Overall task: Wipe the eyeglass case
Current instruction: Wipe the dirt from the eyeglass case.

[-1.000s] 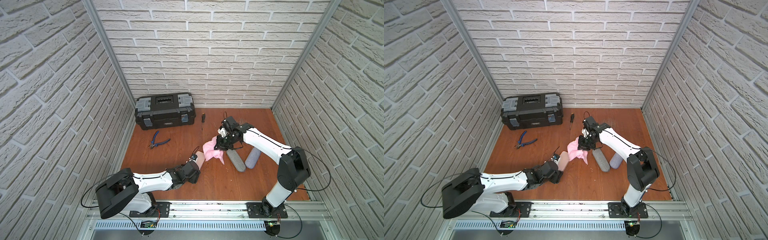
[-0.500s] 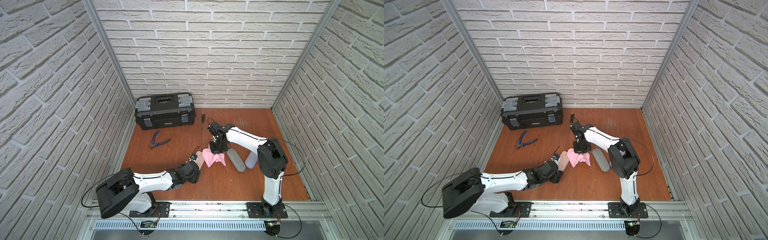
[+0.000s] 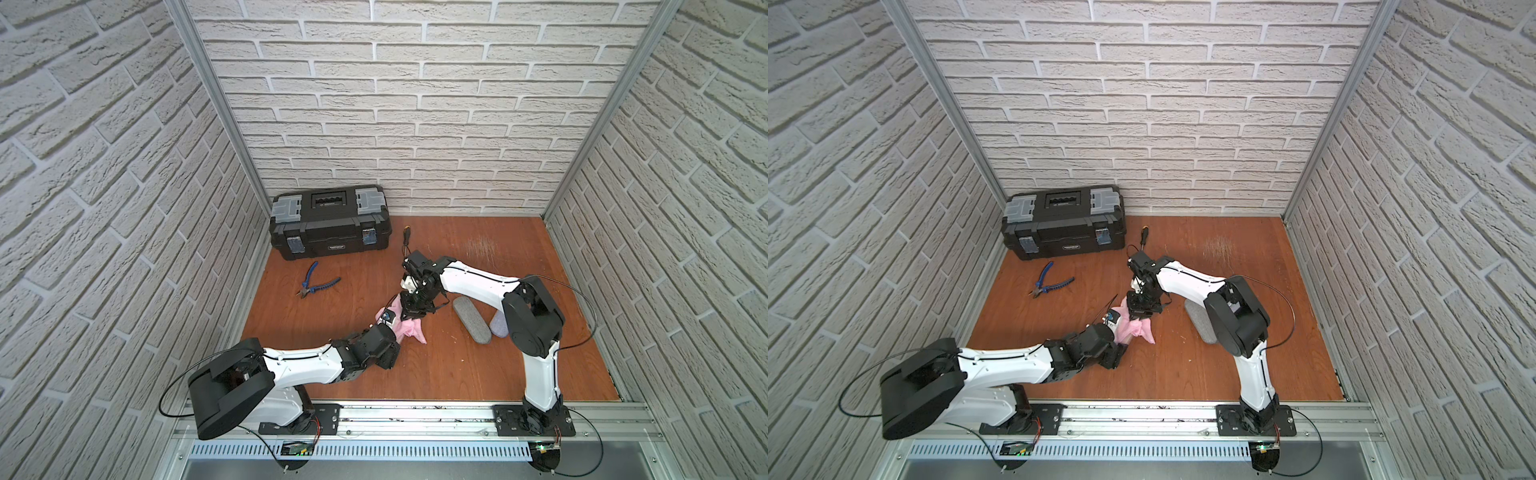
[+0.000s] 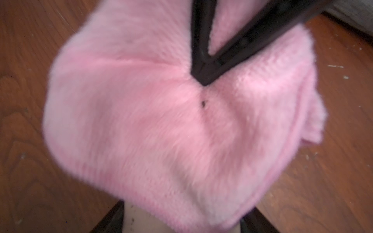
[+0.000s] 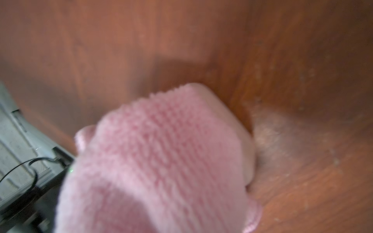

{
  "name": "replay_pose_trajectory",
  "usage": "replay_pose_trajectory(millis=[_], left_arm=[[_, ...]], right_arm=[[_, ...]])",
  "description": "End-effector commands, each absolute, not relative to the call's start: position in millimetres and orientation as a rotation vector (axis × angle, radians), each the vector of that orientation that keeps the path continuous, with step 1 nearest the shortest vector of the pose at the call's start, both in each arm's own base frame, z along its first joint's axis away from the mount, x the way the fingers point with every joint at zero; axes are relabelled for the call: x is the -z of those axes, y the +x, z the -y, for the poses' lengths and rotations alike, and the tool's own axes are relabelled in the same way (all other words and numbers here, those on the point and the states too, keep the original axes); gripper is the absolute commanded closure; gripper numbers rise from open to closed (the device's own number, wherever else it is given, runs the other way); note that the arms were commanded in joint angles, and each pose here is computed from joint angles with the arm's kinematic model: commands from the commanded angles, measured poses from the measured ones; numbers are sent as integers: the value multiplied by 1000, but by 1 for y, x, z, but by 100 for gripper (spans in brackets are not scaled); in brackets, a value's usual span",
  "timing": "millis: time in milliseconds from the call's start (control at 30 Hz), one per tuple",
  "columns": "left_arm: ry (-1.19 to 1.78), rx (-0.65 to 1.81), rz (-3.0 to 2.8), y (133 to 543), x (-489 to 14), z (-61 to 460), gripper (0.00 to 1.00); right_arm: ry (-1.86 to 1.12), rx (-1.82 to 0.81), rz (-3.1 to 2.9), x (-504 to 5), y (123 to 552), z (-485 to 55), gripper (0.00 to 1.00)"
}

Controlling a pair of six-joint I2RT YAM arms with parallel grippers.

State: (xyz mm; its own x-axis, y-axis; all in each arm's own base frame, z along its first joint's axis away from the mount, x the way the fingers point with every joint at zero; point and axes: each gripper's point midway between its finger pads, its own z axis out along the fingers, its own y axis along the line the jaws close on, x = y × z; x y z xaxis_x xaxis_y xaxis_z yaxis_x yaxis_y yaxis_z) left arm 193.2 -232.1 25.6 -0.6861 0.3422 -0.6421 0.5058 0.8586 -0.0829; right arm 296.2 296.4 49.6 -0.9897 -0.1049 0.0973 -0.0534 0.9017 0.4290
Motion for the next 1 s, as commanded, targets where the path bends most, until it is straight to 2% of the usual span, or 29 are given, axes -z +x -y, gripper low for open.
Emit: replay_pose_trajectory(millis=[0,67,100,233,367,600,733,867,967], left_arm=[[576,404,-2368,193,-36,237,74],[559,445,-2391,191,-37,237,75],[544,476,-2404,190,-39,238,75],[425,725,-2446,189,-52,243,76],[281,1010,-2439,195,-67,252,76],[218,1252,-2422,199,-76,268,76],[171,1312,-2400,206,-74,270,76],[144,1320,-2403,216,-65,272,76],[118,1335,-2382,226,-62,275,77]], right_arm=[[84,88,3211,-50,348,-195,98],[148,-159,3310,-80,362,-168,98],[158,-175,3351,-96,365,-164,98],[165,-127,3389,-122,364,-164,98],[158,-78,3344,-107,356,-166,98],[49,341,3250,-79,349,-211,98],[20,405,3201,-65,352,-224,98],[-71,870,3005,-67,333,-275,98],[-76,1035,2916,-80,308,-298,98]])
